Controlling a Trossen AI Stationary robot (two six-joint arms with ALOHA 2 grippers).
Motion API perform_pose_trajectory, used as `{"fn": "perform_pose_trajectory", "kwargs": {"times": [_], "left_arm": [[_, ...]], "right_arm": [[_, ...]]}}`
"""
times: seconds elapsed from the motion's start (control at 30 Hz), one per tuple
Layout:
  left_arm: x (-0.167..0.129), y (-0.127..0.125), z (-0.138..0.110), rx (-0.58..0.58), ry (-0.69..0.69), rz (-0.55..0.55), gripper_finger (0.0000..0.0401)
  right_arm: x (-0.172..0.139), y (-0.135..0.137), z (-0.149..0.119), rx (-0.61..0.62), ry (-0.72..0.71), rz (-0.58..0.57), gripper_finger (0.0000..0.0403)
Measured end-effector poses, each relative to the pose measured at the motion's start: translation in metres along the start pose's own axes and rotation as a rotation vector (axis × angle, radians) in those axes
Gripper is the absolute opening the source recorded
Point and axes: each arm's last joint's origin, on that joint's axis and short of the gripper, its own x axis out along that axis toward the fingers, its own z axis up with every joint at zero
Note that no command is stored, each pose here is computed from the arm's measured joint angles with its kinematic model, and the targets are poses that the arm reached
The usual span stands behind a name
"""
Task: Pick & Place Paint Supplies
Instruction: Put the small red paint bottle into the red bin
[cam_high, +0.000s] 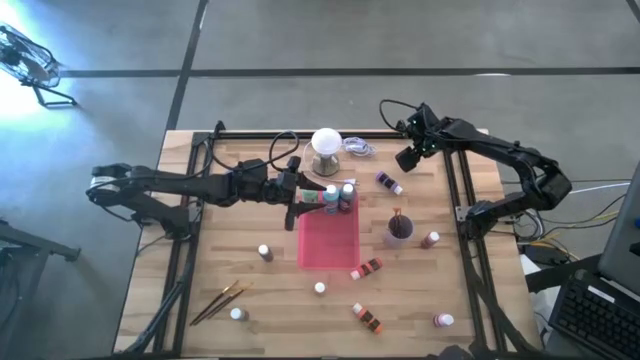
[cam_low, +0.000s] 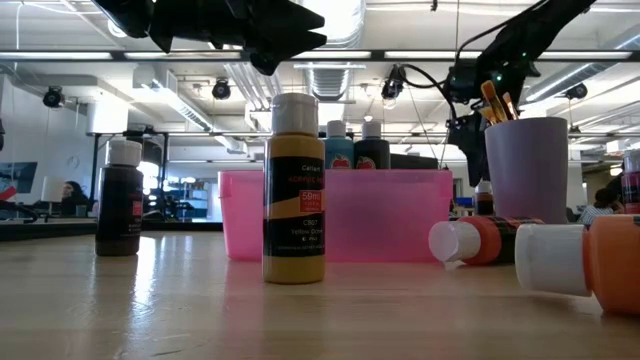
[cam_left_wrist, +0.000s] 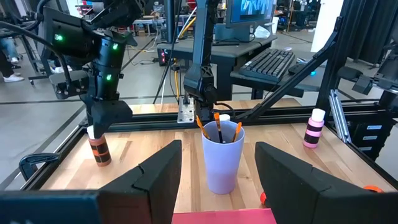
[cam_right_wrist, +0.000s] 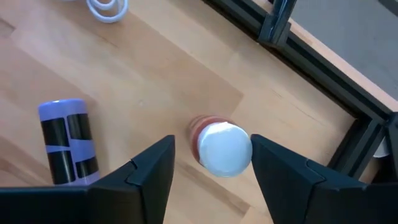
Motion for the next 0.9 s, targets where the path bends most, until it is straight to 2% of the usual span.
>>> {"fn": "perform_pose_trajectory", "kwargs": {"times": [0.37, 0.57, 0.9], "left_arm": [[0.0, 0.0, 0.0, 0.0, 0.0, 0.0, 0.0209], [0.0, 0.0, 0.0, 0.0, 0.0, 0.0, 0.0209], [0.0, 0.0, 0.0, 0.0, 0.0, 0.0, 0.0209]], "right_arm": [[0.024, 0.0, 0.001, -0.021, 0.083, -0.009, 0.0172], [0.024, 0.0, 0.001, -0.031, 0.084, -0.013, 0.0159], [0.017, -0.002, 0.001, -0.02, 0.05, -0.017, 0.0198]]}}
